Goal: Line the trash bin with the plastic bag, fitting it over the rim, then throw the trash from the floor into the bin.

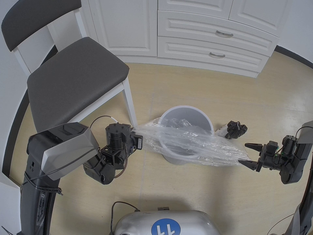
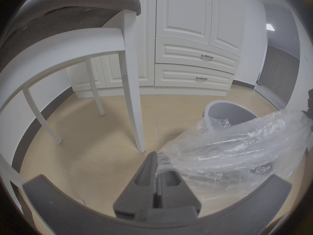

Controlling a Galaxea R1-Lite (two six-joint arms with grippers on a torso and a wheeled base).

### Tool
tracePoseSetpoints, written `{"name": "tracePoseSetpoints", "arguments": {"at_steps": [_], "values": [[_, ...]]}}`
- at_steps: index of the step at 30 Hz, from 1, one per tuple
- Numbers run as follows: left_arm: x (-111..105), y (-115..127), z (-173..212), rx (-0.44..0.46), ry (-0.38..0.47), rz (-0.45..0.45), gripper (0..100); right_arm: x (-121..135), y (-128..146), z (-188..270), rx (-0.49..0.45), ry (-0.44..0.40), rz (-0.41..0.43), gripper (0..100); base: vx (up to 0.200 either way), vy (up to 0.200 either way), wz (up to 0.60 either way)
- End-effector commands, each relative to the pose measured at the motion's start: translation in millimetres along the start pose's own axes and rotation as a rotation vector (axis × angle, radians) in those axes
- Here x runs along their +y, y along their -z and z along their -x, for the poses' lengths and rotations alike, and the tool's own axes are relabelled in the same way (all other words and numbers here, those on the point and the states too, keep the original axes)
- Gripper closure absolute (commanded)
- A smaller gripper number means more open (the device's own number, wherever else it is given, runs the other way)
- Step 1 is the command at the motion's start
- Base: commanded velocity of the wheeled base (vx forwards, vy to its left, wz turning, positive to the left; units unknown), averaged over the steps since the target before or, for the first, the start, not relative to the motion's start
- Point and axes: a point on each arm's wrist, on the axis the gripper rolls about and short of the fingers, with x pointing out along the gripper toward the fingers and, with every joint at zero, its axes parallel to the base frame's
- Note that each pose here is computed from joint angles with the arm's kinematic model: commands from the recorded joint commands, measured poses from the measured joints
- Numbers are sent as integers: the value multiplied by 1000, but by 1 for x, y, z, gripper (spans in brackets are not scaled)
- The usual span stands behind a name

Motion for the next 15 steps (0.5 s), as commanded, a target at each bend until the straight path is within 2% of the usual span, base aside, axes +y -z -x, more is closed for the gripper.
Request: {"name": "tracePoseSetpoints", "arguments": {"at_steps": [1, 10, 15], "values": [[1, -1, -1, -1, -4, 0, 100, -2, -2, 3, -11, 6, 19, 0, 0, 0, 0], [2, -2, 0, -6, -5, 3, 100, -4, -3, 6, -15, 13, 24, 0, 0, 0, 0], [-10, -5, 7, -13, 14, 0, 100, -2, -13, 1, -30, 3, 55, 0, 0, 0, 0]]}}
